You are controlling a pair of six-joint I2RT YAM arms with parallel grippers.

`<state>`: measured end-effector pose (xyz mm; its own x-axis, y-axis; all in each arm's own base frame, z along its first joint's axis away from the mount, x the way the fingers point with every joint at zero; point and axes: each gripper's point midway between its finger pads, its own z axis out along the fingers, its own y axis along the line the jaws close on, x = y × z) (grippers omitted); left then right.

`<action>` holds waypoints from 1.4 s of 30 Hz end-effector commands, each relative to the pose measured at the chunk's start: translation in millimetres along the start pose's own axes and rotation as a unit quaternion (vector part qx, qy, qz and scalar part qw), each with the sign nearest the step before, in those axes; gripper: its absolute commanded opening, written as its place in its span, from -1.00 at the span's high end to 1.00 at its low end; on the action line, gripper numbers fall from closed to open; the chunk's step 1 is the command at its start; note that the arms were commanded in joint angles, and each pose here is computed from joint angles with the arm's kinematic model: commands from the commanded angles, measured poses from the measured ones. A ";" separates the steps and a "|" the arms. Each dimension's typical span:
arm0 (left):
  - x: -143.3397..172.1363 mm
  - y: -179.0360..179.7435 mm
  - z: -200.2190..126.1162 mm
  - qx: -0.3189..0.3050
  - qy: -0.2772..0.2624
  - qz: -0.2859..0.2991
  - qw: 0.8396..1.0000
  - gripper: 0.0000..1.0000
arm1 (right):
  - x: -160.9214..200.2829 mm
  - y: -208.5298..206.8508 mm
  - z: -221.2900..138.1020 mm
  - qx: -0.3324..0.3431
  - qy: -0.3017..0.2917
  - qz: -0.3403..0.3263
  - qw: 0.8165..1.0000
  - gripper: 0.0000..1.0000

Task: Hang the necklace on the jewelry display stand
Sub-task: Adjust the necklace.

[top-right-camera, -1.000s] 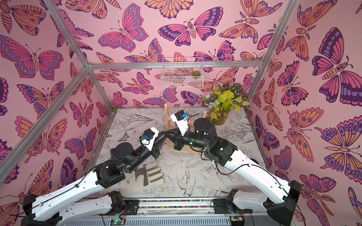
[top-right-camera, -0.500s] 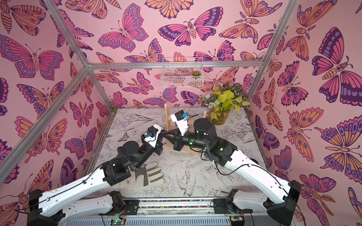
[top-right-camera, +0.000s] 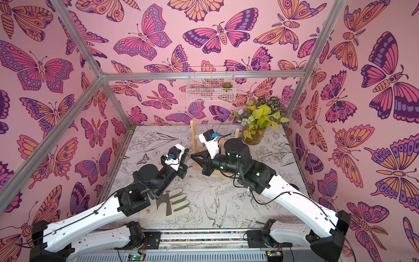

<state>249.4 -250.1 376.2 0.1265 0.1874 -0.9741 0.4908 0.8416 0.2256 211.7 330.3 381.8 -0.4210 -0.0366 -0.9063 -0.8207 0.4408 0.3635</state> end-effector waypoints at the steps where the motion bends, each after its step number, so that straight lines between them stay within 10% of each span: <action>1: -15.9 21.5 -2.4 -0.047 -0.008 0.012 0.999 1.00 | 0.7 2.2 -6.2 0.010 0.010 -0.034 0.999 1.00; 42: -80.9 9.5 0.9 -0.010 -0.014 0.019 1.000 1.00 | 2.9 1.6 10.3 0.027 -0.019 -0.092 0.995 0.85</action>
<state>246.3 -266.1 429.2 0.1384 0.2705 -0.9527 0.4990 0.8119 0.3030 214.6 337.5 395.7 -0.2222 -0.0471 -0.9739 -0.8645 0.4713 0.1745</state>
